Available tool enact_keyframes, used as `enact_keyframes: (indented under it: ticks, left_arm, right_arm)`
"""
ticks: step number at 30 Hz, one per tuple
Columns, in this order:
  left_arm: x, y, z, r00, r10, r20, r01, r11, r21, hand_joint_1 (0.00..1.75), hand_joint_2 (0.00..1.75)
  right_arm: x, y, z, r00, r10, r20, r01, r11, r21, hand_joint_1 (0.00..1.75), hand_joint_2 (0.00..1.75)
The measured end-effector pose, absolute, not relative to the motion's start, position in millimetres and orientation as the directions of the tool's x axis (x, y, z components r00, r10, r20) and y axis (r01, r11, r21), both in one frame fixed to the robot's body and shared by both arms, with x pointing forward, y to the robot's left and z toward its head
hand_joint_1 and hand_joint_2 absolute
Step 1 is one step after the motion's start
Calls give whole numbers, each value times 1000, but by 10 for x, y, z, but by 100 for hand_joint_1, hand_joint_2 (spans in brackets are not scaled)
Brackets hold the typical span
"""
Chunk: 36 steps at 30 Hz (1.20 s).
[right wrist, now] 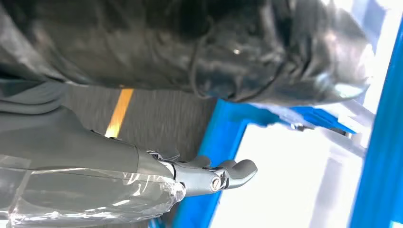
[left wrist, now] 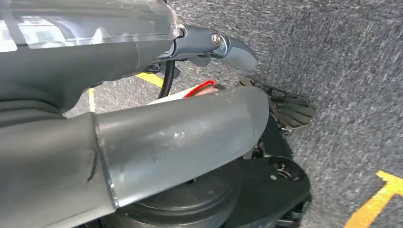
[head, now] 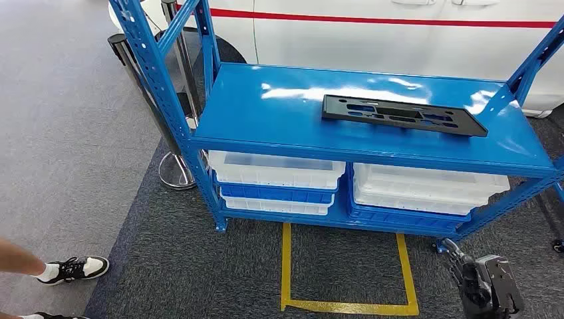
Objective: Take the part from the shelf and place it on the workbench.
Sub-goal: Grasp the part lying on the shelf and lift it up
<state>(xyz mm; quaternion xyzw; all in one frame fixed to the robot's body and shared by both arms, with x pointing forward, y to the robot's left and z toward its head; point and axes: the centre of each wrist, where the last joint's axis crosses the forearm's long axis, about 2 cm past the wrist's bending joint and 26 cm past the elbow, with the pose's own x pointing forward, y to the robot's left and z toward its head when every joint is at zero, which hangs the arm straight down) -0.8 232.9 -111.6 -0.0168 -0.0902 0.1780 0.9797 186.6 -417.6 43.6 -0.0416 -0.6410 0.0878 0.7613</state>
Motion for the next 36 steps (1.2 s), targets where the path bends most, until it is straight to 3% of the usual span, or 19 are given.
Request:
enact_keyframes:
  ticks: [8,19,27,36]
  left_arm:
    - [-55,2354,-1120,947,278,159,-273,961,-54,0,0]
    - [-117,2417,-1126,976,167,139,-163,986,-44,0,0]
    - [-162,2475,-1129,987,108,116,-102,993,-57,0,0]
    - [-222,2559,-1132,995,46,86,-40,997,-73,0,0]
  right_arm:
    - [1963,-4375,780,71,477,876,-72,879,-472,0,0]
    - [2187,-4409,1276,-126,817,562,-33,563,-826,0,0]
    - [2370,-4288,1564,-284,916,283,49,308,-950,0,0]
    - [2492,-4116,1797,-432,902,-24,190,65,-980,0,0]
